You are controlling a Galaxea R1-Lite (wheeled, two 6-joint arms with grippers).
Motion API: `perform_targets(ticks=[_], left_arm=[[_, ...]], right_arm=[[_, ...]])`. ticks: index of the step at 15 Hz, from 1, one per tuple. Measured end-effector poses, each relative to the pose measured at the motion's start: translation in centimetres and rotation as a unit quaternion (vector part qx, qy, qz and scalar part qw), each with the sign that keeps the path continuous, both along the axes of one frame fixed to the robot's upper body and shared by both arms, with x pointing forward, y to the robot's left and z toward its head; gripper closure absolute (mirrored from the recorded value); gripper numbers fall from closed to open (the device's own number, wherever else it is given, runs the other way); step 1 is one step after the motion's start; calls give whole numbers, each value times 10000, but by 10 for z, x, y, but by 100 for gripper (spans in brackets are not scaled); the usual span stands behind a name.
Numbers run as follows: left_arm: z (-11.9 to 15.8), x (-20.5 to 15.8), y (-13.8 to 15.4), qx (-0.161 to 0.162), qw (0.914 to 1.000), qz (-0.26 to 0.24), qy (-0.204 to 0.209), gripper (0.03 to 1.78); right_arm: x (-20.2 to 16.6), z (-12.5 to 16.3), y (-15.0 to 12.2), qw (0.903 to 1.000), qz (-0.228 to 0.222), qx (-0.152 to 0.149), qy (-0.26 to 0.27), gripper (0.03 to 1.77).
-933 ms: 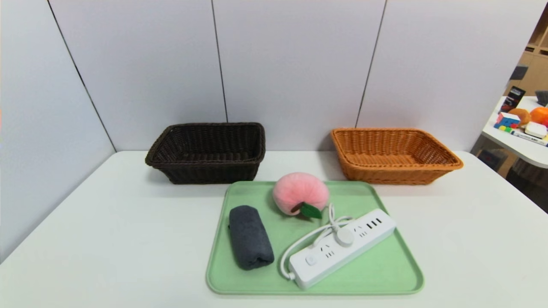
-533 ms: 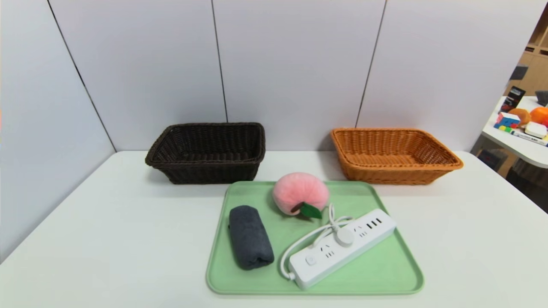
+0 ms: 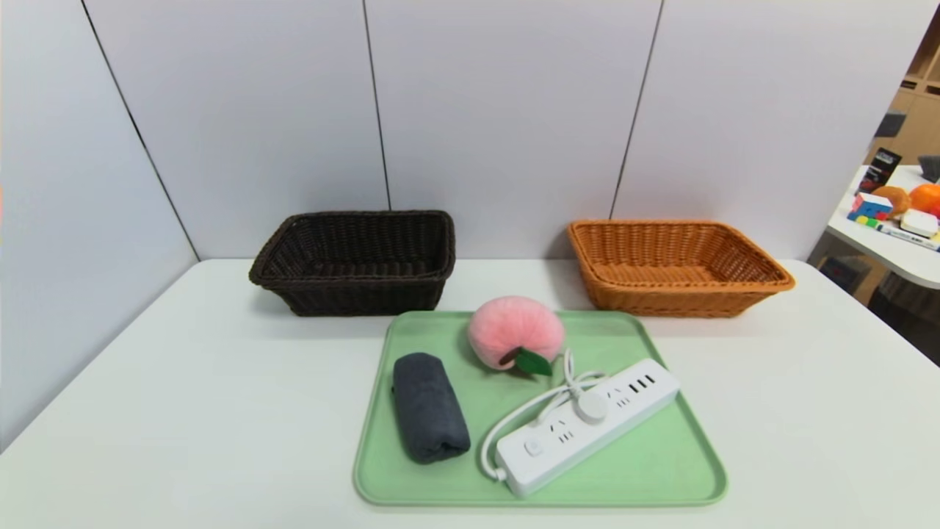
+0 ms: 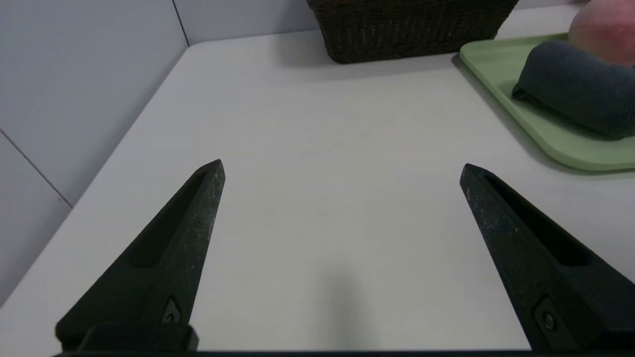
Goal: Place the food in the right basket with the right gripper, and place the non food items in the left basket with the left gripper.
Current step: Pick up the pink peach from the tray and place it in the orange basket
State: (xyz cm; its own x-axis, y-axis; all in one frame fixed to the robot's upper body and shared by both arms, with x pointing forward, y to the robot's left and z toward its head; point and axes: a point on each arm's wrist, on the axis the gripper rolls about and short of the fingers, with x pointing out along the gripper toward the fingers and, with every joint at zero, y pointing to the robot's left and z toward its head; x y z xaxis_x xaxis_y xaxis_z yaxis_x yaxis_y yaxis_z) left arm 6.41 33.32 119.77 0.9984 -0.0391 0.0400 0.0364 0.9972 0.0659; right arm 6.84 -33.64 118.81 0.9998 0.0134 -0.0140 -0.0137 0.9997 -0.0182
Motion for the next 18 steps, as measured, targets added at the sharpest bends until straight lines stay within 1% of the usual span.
perform_targets(ticks=[2,4,5,7,9,11,13,14,15,17,18], left_arm=[[31,-8,0,-8,9997,2,-243,12],[74,-9,0,-5,9991,6,-417,12],[102,-7,0,1,9987,7,-518,12],[158,5,0,10,9974,-3,-726,12],[210,26,0,30,9965,-27,-841,12],[245,55,-1,132,9969,-93,-764,12],[264,85,-2,266,9979,-155,-563,12],[269,101,-3,298,9986,-187,-395,12],[269,117,-4,300,9992,-245,-92,12],[259,147,-11,248,9970,-434,588,12],[255,158,-16,207,9949,-553,813,12]], right_arm=[[-3,29,1,9998,155,74,-134,10],[-3,78,1,9989,344,151,-277,10],[1,108,2,9981,475,150,-374,10],[17,162,3,9963,726,86,-462,10],[37,217,4,9940,876,39,-658,10],[62,268,5,9918,985,-7,-819,10],[85,306,9,9901,1183,-16,-755,10],[99,320,12,9897,1309,-5,-583,10],[113,331,18,9892,1416,13,-369,10],[150,337,36,9865,1600,70,355,10],[169,335,48,9829,1682,136,733,10]])
